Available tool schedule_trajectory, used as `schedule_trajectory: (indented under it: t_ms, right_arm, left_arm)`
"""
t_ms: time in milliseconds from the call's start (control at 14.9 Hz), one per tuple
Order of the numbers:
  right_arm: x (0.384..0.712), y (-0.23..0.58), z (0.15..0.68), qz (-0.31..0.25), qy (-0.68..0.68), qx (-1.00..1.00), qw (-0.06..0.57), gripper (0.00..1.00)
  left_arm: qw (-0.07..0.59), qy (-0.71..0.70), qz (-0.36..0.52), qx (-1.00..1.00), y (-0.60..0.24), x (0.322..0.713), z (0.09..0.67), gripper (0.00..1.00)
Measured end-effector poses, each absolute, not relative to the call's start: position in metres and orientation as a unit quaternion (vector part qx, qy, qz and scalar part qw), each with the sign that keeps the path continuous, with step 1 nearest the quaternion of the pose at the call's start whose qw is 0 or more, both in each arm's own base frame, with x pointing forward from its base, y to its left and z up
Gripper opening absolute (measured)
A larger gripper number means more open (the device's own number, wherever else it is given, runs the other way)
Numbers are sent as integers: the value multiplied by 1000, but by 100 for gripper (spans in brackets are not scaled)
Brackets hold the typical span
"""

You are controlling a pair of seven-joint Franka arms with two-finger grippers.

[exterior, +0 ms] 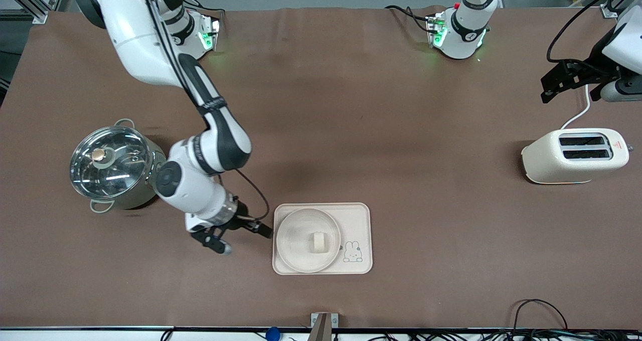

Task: Place bun in plate and plate on tray

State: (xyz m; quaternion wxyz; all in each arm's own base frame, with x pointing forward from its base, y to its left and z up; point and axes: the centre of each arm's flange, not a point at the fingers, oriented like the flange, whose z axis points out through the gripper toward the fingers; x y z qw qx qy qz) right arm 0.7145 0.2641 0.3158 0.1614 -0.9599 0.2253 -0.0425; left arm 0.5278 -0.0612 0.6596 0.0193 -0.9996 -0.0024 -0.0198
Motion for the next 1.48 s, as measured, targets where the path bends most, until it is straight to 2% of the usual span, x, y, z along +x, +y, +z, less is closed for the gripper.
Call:
schedule_trajectory:
  t_ms: [201, 403, 604, 872, 1141, 1275, 1477]
  right_arm:
    - [709, 201, 404, -32, 192, -974, 112, 100]
    - [687, 107, 488, -13, 141, -988, 69, 100]
    - [656, 17, 550, -7, 119, -993, -1, 100]
    - [595, -14, 628, -27, 121, -992, -26, 100]
    - [526, -43, 652, -39, 72, -996, -17, 100]
    - [508, -62, 649, -34, 50, -998, -13, 100]
    - [498, -70, 641, -26, 37, -999, 4, 100]
  left_arm:
    - [19, -2, -20, -1000, -61, 528, 660, 100]
    - [19, -2, -20, -1000, -61, 528, 660, 100]
    - [19, -2, -20, -1000, -61, 527, 660, 100]
    - [19, -2, -20, -1000, -61, 527, 660, 100]
    - [19, -2, -20, -1000, -61, 527, 661, 100]
    - [19, -1, -20, -1000, -61, 527, 661, 100]
    - [20, 11, -20, -1000, -61, 527, 661, 100]
